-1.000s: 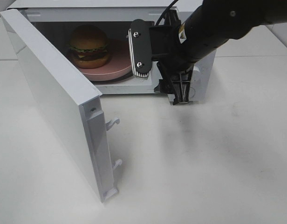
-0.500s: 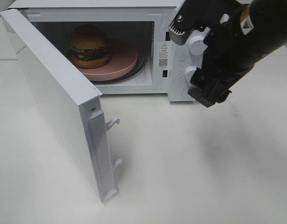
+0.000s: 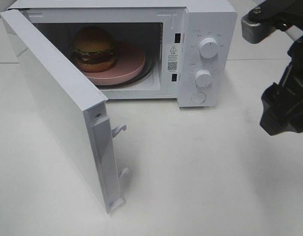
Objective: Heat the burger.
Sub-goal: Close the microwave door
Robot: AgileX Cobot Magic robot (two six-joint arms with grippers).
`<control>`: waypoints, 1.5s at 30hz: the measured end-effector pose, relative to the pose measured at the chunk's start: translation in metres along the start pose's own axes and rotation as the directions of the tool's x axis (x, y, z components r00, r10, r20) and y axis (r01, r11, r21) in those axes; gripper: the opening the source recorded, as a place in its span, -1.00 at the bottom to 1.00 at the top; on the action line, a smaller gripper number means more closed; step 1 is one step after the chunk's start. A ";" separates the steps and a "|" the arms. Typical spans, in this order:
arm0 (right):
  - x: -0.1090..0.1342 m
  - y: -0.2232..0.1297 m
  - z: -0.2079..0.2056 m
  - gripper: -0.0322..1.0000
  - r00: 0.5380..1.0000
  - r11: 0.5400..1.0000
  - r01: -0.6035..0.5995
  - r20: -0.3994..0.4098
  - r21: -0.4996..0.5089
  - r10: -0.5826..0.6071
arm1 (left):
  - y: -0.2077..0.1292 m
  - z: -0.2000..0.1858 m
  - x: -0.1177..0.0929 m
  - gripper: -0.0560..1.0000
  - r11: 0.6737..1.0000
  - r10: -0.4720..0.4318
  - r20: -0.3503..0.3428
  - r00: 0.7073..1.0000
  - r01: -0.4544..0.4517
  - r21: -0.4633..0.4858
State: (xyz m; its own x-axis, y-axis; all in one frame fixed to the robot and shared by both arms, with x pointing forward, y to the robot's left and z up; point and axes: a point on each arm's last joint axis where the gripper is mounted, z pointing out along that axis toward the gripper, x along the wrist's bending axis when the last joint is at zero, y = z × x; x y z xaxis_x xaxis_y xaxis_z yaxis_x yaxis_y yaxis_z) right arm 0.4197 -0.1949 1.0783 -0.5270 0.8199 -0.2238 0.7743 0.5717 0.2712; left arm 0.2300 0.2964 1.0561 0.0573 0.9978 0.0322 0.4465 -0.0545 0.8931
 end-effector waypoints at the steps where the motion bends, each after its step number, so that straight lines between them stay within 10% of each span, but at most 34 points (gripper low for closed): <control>1: 0.000 -0.010 -0.003 0.53 1.000 1.000 -0.008 -0.007 0.001 0.008 | 0.000 0.000 0.000 0.95 1.000 0.000 0.000 1.000 0.000 0.000; 24: -0.008 -0.115 -0.019 0.53 0.981 0.973 -0.195 -0.040 -0.120 0.192 | 0.000 0.000 0.000 0.95 1.000 0.000 0.000 1.000 0.000 0.000; 45: 0.005 -0.199 -0.033 0.53 0.838 0.719 -0.489 -0.038 -0.493 0.544 | 0.000 0.000 0.000 0.95 1.000 0.000 0.000 1.000 0.000 0.000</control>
State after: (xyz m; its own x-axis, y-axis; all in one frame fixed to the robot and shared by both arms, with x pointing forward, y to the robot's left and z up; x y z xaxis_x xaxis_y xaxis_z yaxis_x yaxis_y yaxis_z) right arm 0.2511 -0.3036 1.0539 -0.0336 0.9994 -0.0048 0.6418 0.0252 0.7664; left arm 0.2300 0.2964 1.0561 0.0573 0.9978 0.0322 0.4465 -0.0545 0.8931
